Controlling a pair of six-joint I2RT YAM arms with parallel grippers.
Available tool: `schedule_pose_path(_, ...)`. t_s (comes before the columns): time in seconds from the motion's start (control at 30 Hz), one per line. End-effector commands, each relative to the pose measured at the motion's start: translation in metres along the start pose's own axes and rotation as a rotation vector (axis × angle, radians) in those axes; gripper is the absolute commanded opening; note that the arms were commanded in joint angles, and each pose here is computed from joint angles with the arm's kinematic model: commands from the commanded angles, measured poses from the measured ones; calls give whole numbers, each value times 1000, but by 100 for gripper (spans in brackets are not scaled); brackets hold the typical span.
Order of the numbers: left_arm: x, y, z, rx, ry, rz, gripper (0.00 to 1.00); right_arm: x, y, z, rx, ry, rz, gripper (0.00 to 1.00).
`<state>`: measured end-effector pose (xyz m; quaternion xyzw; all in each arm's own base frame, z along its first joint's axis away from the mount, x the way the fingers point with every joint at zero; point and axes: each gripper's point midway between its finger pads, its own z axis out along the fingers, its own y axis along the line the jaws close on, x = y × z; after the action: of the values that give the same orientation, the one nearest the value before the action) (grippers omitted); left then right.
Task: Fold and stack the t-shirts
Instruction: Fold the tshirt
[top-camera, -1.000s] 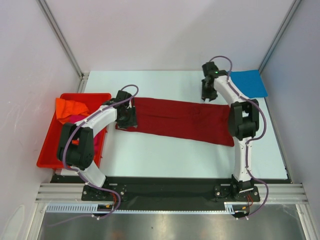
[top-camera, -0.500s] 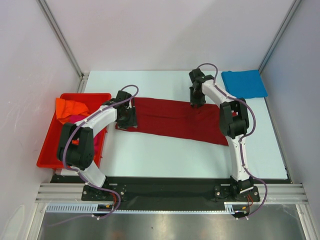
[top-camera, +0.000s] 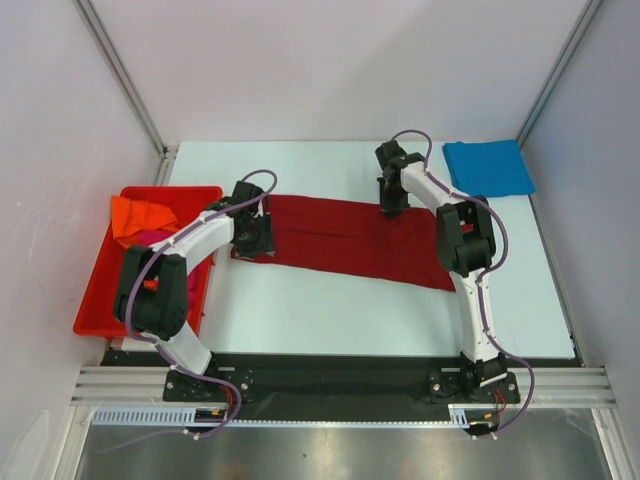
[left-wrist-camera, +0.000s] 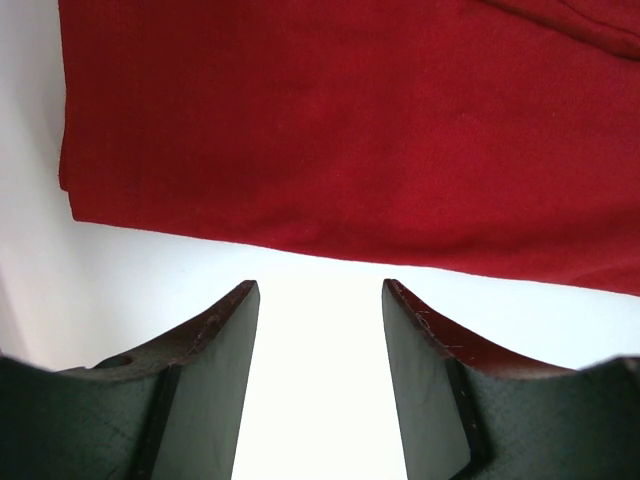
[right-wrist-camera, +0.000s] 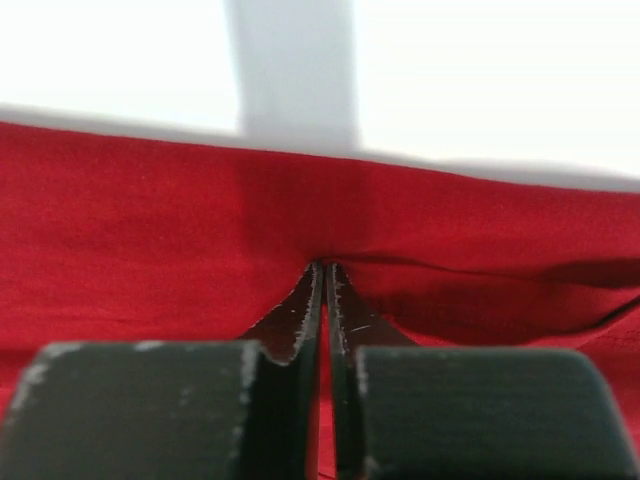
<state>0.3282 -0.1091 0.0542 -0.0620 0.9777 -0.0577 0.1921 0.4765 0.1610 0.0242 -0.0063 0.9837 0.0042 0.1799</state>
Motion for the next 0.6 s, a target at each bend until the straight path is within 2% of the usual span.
schedule_pose_path(0.0,-9,-2,-10,23,-39,4,58,-18,10,-20,-25,-72,2,1)
schedule_pose_path(0.57,-6,2,-13,9,-51,-12,58,-43,11,-32,-15,-146,-4,0)
